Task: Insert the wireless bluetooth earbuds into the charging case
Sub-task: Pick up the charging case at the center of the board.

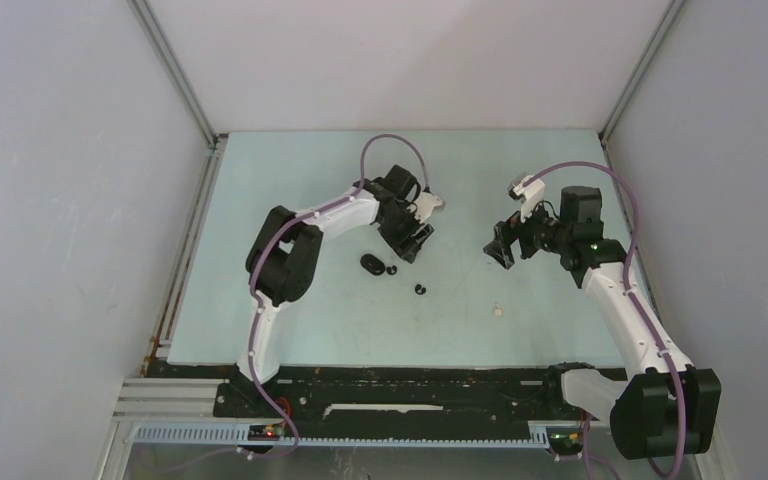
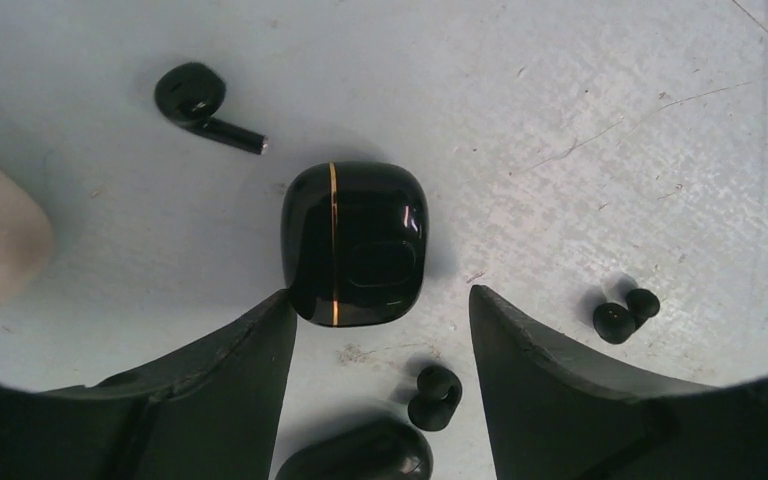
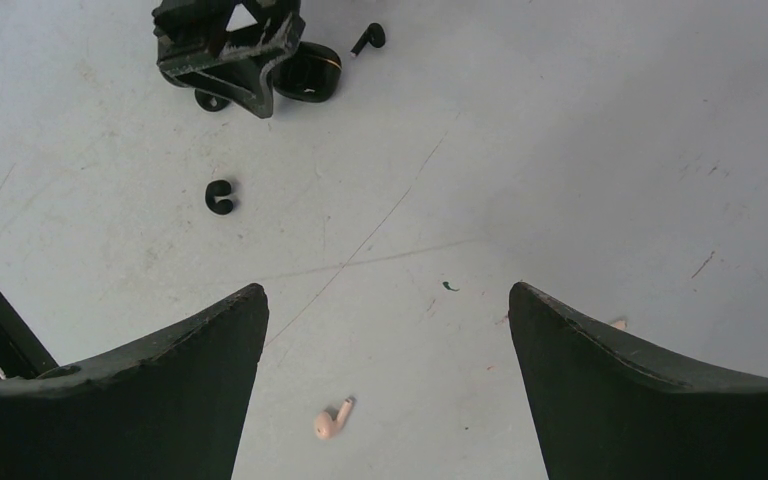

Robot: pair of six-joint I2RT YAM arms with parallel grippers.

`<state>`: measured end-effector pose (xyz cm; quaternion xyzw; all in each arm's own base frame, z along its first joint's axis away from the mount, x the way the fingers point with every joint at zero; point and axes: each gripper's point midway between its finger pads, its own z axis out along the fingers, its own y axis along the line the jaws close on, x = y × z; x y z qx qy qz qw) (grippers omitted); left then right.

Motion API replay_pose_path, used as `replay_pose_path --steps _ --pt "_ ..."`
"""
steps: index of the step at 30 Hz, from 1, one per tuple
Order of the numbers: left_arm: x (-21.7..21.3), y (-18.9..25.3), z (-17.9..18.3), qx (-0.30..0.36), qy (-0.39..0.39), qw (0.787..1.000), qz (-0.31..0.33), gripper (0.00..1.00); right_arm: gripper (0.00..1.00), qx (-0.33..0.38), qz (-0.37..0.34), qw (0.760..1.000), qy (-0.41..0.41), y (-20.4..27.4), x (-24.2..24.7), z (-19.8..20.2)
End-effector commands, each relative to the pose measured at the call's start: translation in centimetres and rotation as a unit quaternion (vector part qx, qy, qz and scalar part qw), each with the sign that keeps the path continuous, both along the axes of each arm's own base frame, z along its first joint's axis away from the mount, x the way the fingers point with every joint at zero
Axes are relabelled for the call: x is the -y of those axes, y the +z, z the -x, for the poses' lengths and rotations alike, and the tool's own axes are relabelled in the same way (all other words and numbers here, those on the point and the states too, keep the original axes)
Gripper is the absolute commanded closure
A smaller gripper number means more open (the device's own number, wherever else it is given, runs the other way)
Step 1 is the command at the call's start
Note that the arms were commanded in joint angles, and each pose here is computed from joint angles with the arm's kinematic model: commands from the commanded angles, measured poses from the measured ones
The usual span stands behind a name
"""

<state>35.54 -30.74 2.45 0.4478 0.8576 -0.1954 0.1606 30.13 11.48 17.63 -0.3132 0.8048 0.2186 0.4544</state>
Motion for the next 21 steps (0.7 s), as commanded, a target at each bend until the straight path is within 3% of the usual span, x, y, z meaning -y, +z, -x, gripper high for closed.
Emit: replay_pose_path --steps 1,8,21 --pt "0.2 0.8 -0.4 0.069 -0.014 0.996 -0.048 0.31 0.08 0.024 -0.004 1.000 0.007 1.8 -0.2 -0.5" --pt "-0.1 0.4 -2.6 0.099 0.047 0.990 -0.086 0.32 0.08 0.021 -0.006 1.000 0.004 1.7 0.0 -0.6" --pt "2.9 -0.3 -1.1 0.111 0.002 0.992 -0.058 0.40 0.08 0.014 -0.007 1.000 0.005 1.4 -0.1 -0.6"
